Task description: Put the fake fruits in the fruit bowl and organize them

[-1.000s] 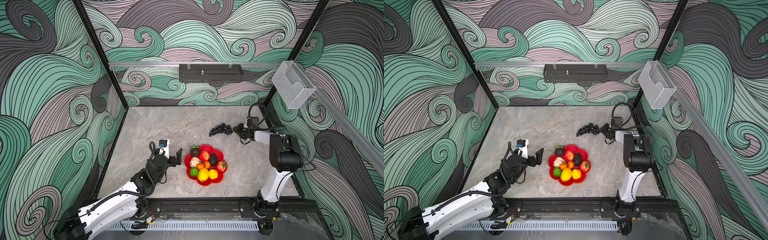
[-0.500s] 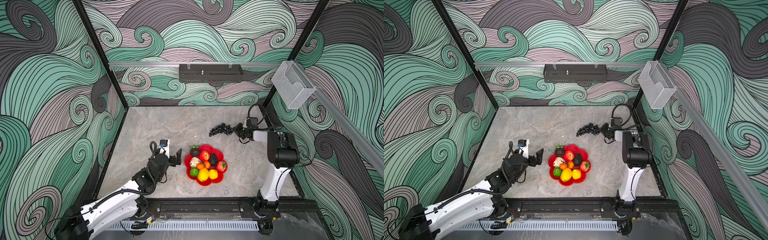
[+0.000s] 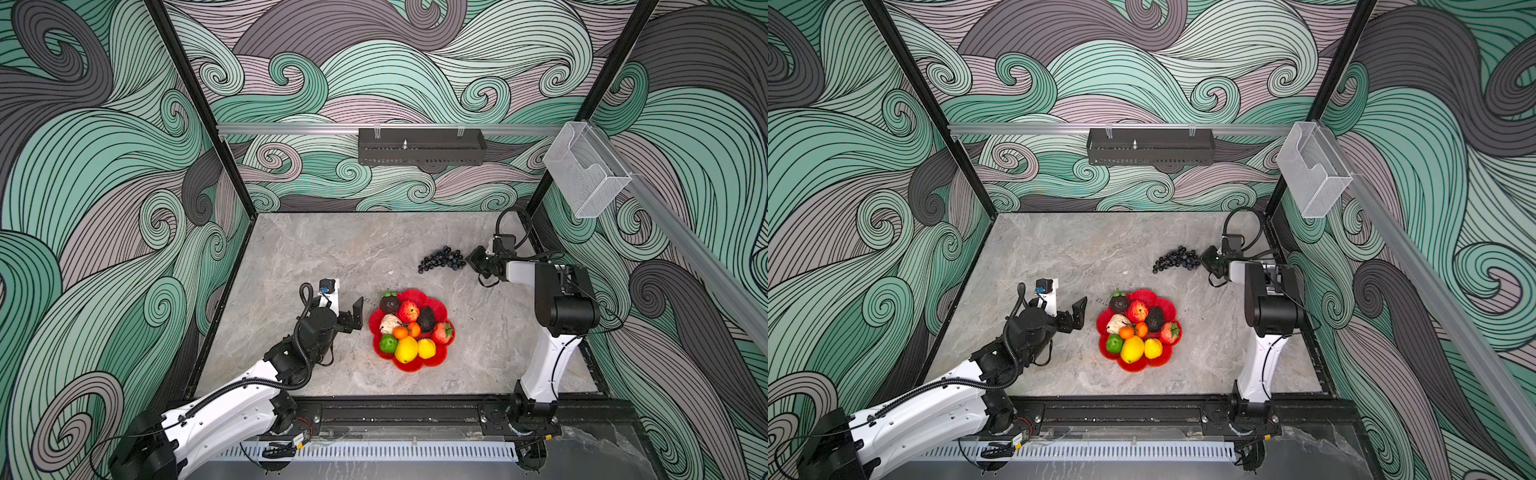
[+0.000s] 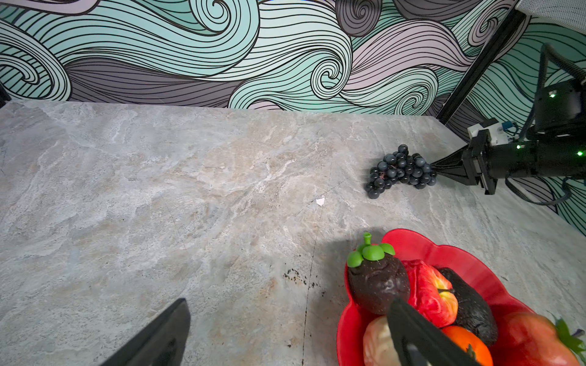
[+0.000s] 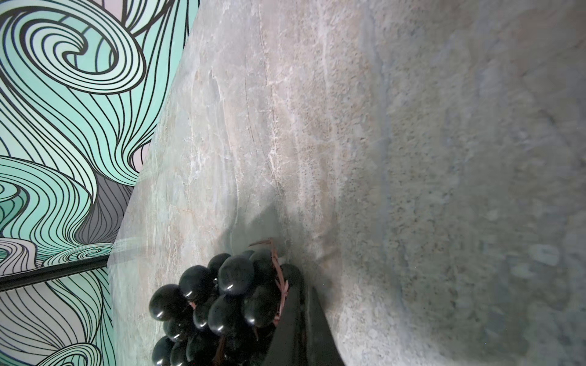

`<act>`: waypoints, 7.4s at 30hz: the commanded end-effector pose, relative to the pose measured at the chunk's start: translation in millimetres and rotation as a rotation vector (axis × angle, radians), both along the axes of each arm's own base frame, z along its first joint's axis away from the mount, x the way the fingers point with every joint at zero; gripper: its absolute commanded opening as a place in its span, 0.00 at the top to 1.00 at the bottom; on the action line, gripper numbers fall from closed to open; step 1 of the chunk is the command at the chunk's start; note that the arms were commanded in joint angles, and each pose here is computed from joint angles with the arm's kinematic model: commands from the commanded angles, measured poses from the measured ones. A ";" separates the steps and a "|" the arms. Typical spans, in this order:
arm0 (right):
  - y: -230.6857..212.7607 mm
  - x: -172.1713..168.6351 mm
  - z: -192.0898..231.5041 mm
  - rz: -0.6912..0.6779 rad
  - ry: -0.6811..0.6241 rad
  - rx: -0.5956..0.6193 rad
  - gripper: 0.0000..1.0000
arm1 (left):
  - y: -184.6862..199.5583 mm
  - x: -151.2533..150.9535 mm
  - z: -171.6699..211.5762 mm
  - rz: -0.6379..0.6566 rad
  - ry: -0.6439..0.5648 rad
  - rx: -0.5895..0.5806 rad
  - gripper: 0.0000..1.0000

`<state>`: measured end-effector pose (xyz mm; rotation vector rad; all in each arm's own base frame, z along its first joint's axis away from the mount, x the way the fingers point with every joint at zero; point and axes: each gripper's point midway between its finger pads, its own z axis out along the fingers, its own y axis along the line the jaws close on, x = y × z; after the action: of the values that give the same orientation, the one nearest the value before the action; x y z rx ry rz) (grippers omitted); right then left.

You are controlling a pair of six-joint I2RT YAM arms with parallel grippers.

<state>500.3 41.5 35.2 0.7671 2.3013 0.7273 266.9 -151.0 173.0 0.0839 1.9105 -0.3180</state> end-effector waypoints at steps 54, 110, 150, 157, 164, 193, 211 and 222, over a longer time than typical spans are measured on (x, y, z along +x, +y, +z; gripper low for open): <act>200.3 -151.1 269.1 0.639 -0.444 -0.209 1.00 | 14.1 -0.1 9.5 0.032 -0.017 -0.097 0.01; 204.8 -203.4 241.9 0.721 -0.378 -0.284 1.00 | 19.2 0.5 7.5 0.037 -0.010 -0.130 0.01; 179.8 -218.0 171.8 0.709 -0.230 -0.377 1.00 | 21.2 1.7 5.7 0.041 0.000 -0.141 0.01; 165.6 -228.1 146.6 0.697 -0.172 -0.417 1.00 | 21.1 1.9 6.3 0.041 0.000 -0.143 0.01; 153.9 -229.2 128.3 0.682 -0.119 -0.477 1.00 | 21.8 1.7 5.8 0.042 0.000 -0.143 0.01; 174.2 -263.9 104.1 0.780 -0.094 -0.493 0.87 | 21.7 2.2 5.8 0.042 0.003 -0.147 0.01; 160.7 -255.7 110.1 0.727 -0.084 -0.555 0.69 | 22.0 2.7 6.0 0.044 0.004 -0.147 0.01; 151.1 -248.5 133.9 0.704 -0.145 -0.606 0.45 | 22.3 3.7 6.1 0.047 0.006 -0.147 0.01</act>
<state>246.0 199.9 153.7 -0.3852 2.4828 0.3357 269.0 -130.8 177.4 -0.0403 1.8868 -0.4188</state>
